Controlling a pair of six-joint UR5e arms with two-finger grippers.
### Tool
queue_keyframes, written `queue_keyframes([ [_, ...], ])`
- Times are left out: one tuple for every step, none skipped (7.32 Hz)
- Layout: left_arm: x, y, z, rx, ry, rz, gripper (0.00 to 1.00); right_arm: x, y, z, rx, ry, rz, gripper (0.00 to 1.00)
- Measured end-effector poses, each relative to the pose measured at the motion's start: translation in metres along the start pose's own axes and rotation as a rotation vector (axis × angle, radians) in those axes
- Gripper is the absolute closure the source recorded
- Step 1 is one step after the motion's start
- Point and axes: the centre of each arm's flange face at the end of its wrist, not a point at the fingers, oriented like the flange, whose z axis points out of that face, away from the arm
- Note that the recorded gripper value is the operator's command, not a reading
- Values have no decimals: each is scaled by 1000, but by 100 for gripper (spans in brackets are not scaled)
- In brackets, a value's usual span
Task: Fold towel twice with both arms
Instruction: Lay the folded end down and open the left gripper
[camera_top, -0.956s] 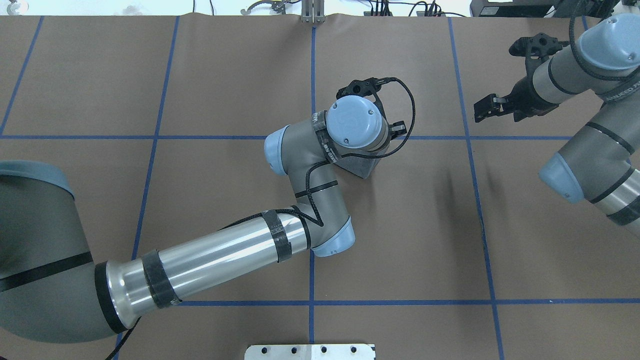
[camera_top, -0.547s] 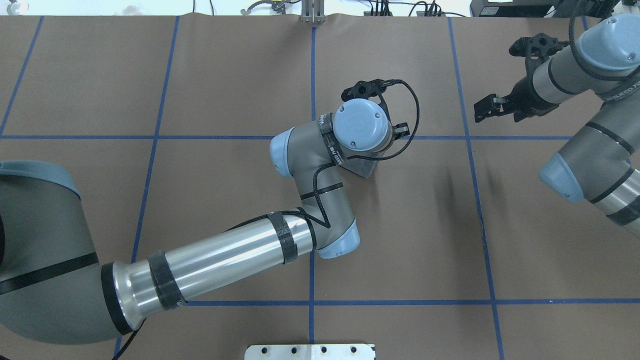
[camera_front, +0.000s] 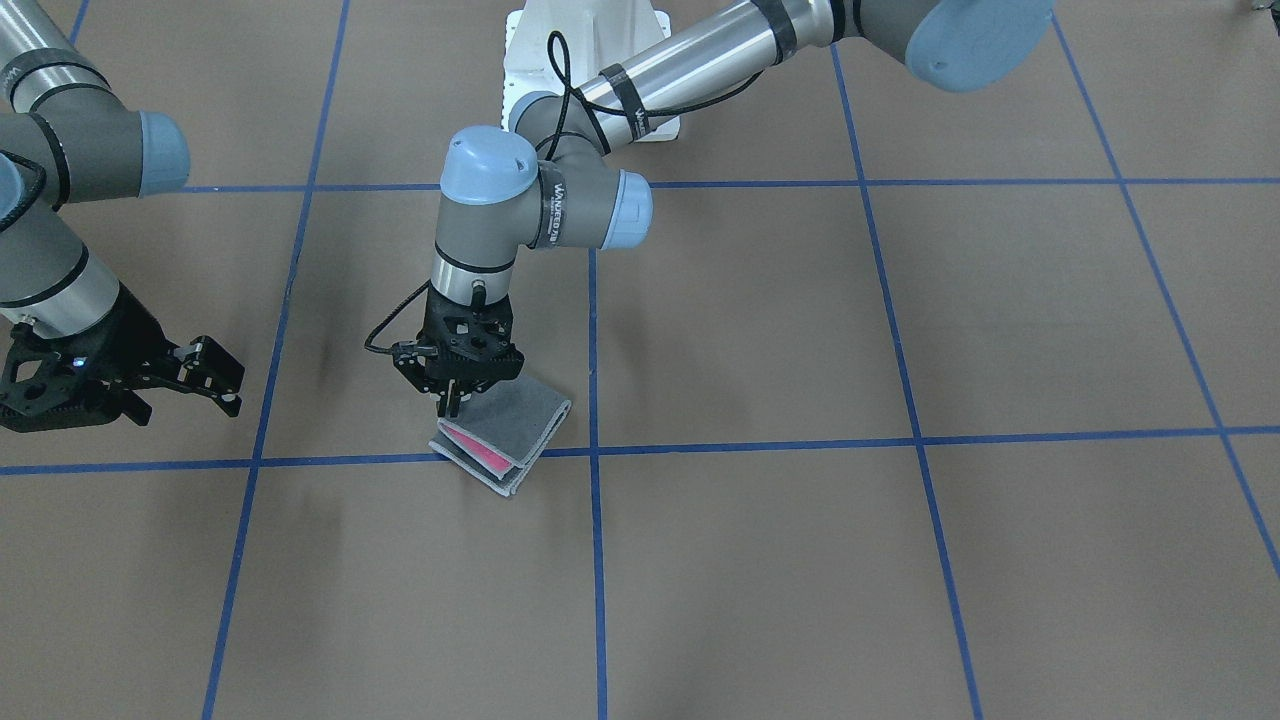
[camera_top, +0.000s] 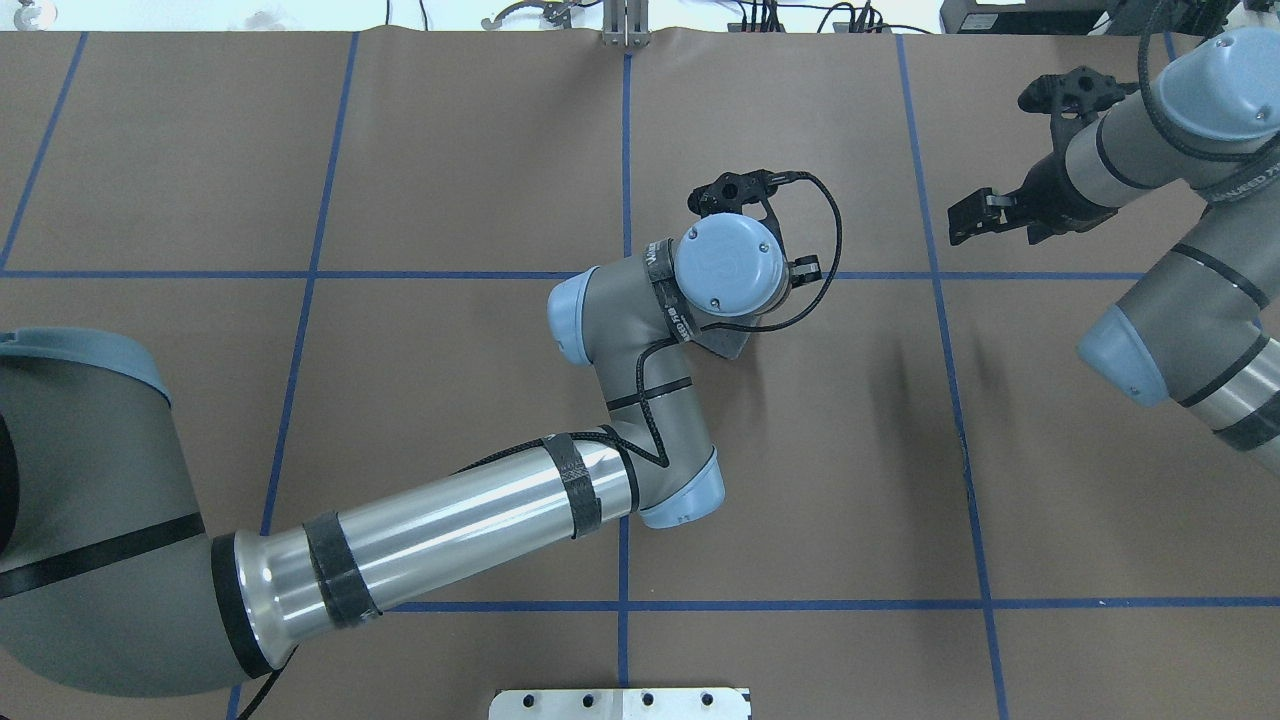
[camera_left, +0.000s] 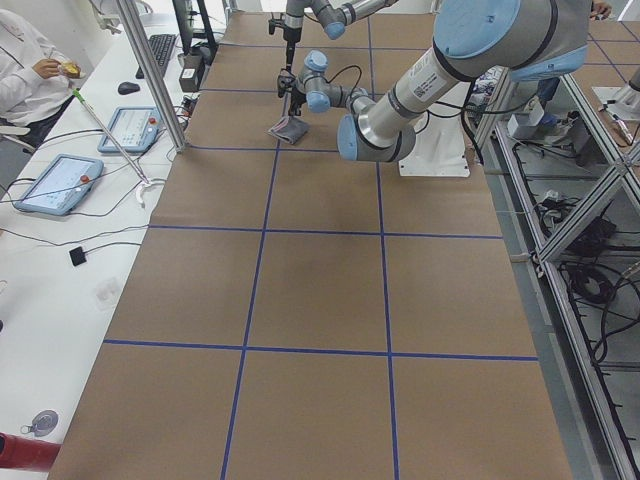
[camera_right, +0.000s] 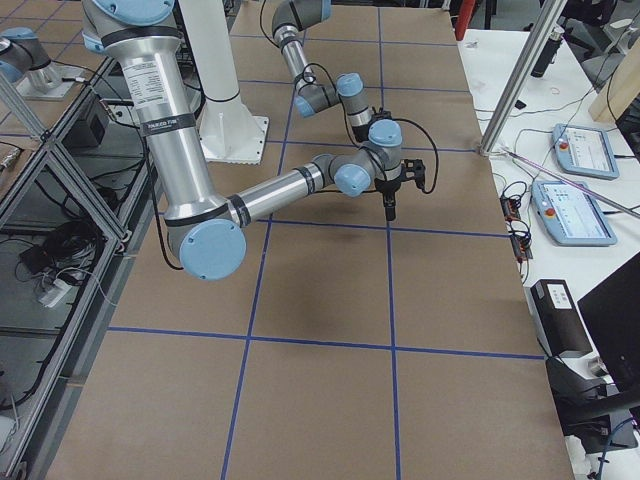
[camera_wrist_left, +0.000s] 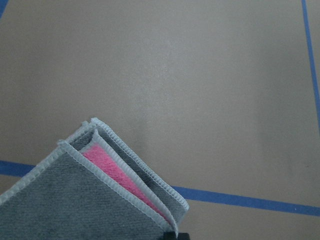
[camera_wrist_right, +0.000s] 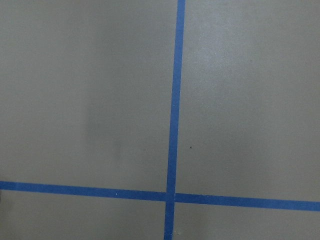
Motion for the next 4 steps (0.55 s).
queue_keyframes([
  [3,0,-1,4,1,-1,0,0,0,0,0,0,0,2],
  [7,-1,-2,8,4,-3,0,0,0,0,0,0,0,2],
  [13,-4,-6,12,11,-9,0,0,0,0,0,0,0,2],
  [18,-11,-12,10,17,-13,0,0,0,0,0,0,-1,2],
])
